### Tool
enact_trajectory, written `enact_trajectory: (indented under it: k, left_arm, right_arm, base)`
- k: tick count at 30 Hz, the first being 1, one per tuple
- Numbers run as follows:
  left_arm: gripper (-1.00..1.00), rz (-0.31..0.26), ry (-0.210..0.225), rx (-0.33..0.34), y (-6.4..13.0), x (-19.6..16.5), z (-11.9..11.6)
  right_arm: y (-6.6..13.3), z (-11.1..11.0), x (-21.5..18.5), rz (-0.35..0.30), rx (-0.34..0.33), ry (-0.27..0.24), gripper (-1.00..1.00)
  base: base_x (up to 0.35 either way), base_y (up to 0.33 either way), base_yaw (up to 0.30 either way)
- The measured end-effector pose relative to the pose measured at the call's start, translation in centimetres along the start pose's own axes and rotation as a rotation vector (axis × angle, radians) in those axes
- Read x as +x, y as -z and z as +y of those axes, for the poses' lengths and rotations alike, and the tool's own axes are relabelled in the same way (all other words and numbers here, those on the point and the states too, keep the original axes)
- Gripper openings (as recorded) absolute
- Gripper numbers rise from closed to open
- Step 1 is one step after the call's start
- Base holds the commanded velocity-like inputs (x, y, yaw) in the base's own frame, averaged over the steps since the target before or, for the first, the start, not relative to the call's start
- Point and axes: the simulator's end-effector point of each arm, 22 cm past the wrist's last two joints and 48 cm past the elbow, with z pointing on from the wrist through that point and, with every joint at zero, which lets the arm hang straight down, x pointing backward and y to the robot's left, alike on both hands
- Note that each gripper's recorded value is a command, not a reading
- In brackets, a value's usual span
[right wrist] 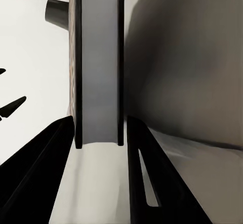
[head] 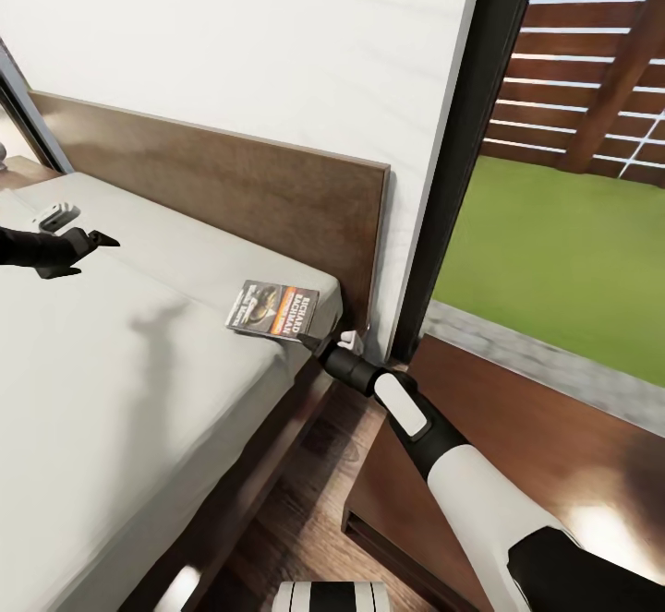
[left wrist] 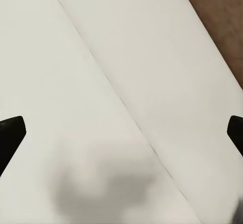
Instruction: In the bedroom, move the book from the bed onto either nightstand, and place the two sandals side by side next to the bed.
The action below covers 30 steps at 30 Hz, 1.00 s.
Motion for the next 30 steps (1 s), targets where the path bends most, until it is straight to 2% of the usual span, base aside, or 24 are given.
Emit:
enact_trajectory:
  k: [17,28,30]
  left_arm:
    - [1.0,-0.009,0.001,-0.006,0.5,-0.6,0.9]
    - [1.0,-0.019,0.0,0.031,1.0,-1.1,0.7]
    - [1.0,-0.027,0.0,0.038,1.5,-1.4,0.5]
  right_arm:
    - [0.0,0.0,0.0,0.0,0.0,0.0,-1.0]
    - [0.0,0.1,0.0,-0.001,-0.002,-0.001,-1.0]
    - [0.1,0.6,-0.2,-0.004,-0.008,0.003,-1.0]
  base:
    - [0.0,0.0,0.0]
    - [0.0,0.0,0.0]
    - [0.0,0.0,0.0]
